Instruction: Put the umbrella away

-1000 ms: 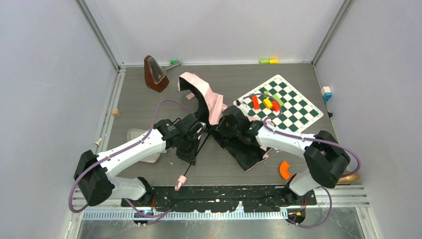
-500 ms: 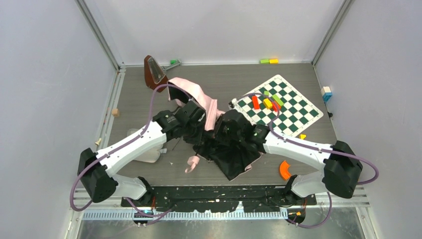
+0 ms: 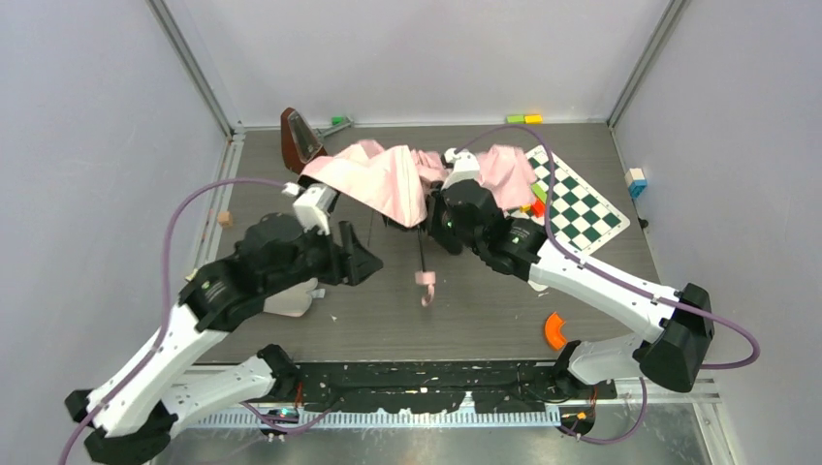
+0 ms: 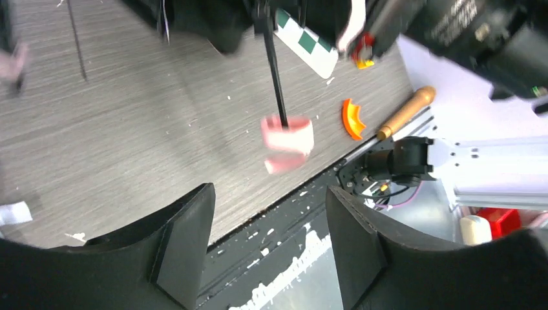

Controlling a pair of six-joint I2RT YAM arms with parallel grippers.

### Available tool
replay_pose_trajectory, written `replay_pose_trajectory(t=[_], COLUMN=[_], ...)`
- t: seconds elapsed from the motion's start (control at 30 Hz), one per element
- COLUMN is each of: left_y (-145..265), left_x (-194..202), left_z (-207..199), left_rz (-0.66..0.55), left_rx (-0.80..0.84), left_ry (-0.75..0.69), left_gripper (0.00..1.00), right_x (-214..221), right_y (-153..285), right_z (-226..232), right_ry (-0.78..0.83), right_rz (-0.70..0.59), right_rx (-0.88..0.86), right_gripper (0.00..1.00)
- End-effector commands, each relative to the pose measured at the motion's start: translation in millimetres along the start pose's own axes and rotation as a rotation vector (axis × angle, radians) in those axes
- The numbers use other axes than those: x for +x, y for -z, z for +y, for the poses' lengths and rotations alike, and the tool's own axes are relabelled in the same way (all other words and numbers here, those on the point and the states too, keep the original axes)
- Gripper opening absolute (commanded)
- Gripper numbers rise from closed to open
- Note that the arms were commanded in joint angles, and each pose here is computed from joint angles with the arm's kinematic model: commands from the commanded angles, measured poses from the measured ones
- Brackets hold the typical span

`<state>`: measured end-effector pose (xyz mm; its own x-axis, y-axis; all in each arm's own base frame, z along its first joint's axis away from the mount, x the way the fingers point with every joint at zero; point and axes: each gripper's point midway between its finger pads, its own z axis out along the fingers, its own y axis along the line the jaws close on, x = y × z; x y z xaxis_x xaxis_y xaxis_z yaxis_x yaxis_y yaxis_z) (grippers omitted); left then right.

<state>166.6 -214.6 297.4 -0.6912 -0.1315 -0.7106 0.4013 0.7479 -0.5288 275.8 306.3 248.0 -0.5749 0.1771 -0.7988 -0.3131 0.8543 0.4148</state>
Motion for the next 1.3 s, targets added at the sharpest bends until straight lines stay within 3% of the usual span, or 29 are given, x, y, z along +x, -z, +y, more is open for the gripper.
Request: replay_pose_trajectory(t=[0.0, 0.2, 0.33, 0.4, 0.43, 0.47, 0.53, 0.63, 0.7, 0.77, 0.9, 1.0, 1.27], left_y=[34.2, 62.2, 71.9, 75.3, 76.0, 77.8, 78.0, 74.7, 70.5, 66.5, 65.8, 79.1, 101.4], left_x=[20.1, 25.8, 29.8, 34.9, 37.7, 40.4, 45.8, 51.6, 54.9, 61.3, 69.1, 59.7, 28.3], left_z=[13.4, 26.3, 30.2, 35.3, 37.3, 39.5, 43.9, 45.1, 43.2, 45.1, 55.5, 53.1, 43.3], left_rz=[0.005, -0.076, -0.103, -0.106, -0.106, -0.108, -0.106, -0.099, -0.086, -0.066, -0.077, -0.119, -0.107], left_rx=[-0.011, -0.014, -0.005, -0.016, -0.017, -0.018, -0.025, -0.016, 0.0, 0.0, -0.025, -0.017, -0.094], left_ry=[0.057, 0.123, 0.168, 0.191, 0.2, 0.208, 0.226, 0.248, 0.247, 0.236, 0.269, 0.289, 0.186], left_gripper=[0.66, 0.65, 0.65, 0.65, 0.65, 0.64, 0.64, 0.64, 0.64, 0.63, 0.62, 0.62, 0.65], right_x=[-150.0, -257.8, -292.8, -289.4, -266.9, -262.7, -205.7, -76.6, 27.2, 100.8, 204.1, 214.9, 99.2], right_y=[37.7, 98.8, 120.3, 120.2, 99.2, 105.8, 69.4, 8.6, -49.4, -79.9, -117.0, -116.1, -62.0], right_z=[35.9, 83.4, 106.9, 108.1, 101.8, 100.8, 84.7, 43.1, 12.0, -3.2, -14.8, -12.3, 25.0], right_ry=[0.236, 0.382, 0.431, 0.425, 0.418, 0.379, 0.318, 0.231, 0.213, 0.197, 0.211, 0.207, 0.268], right_rz=[-0.543, -0.951, -1.09, -1.124, -1.078, -1.118, -1.053, -0.897, -0.688, -0.504, -0.309, -0.293, -0.561], right_rx=[-0.059, -0.156, -0.204, -0.227, -0.24, -0.276, -0.348, -0.444, -0.437, -0.426, -0.343, -0.342, -0.42], right_gripper=[0.05, 0.05, 0.05, 0.05, 0.05, 0.05, 0.05, 0.05, 0.05, 0.05, 0.05, 0.05, 0.05])
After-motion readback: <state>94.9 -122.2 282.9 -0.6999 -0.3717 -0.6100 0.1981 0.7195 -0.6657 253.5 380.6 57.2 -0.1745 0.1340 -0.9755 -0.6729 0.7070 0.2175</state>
